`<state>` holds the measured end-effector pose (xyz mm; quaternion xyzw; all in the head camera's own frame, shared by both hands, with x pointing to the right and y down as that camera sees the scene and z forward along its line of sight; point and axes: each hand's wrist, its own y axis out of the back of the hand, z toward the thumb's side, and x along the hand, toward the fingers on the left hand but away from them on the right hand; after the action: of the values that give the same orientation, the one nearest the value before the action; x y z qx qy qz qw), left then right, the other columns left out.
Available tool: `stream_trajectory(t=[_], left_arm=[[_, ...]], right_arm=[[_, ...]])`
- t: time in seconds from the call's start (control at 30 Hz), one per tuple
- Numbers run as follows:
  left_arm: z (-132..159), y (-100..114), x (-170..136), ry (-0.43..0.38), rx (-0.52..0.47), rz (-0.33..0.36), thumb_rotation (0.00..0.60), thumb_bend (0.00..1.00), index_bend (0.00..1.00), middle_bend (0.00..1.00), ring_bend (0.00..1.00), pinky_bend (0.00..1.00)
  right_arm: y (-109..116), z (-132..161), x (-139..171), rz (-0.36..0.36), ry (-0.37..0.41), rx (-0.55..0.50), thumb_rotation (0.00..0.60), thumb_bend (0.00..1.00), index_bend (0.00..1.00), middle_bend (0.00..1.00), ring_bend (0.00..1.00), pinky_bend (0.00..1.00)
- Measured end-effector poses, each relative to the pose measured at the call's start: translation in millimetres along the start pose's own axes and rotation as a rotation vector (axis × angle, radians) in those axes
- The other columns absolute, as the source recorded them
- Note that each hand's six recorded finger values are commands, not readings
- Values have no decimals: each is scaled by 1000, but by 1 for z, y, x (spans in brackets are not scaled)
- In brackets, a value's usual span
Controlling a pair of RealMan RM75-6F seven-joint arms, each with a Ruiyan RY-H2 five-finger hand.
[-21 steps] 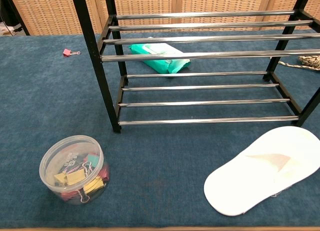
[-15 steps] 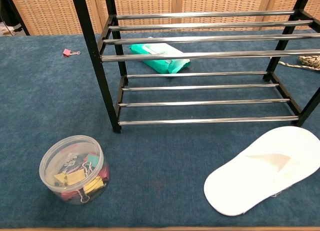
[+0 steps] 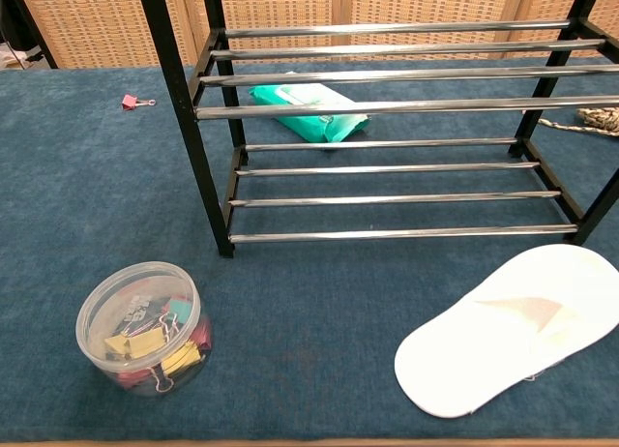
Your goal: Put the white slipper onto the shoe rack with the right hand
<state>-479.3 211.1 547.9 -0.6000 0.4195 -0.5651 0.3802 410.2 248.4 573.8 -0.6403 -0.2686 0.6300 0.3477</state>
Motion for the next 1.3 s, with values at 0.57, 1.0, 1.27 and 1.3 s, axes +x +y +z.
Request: stream_trajectory(t=[0.57, 1.0, 1.27, 1.3], left_arm=[[-2, 0, 3, 16, 2, 4, 600, 0, 0, 0, 0, 0], [-5, 1, 4, 20, -6, 5, 600, 0, 0, 0, 0, 0], [-6, 3, 4, 24, -13, 7, 600, 0, 0, 0, 0, 0], [-6, 3, 5, 24, -14, 7, 600, 0, 0, 0, 0, 0]], right_arm=[[-11, 97, -27, 58, 474, 2, 600, 0, 287, 183, 116, 163], [-12, 177, -42, 89, 663, 29, 600, 0, 308, 193, 128, 169], [-17, 199, -53, 123, 684, 53, 600, 0, 310, 197, 136, 169], [-17, 200, -55, 121, 680, 54, 600, 0, 310, 197, 138, 169]])
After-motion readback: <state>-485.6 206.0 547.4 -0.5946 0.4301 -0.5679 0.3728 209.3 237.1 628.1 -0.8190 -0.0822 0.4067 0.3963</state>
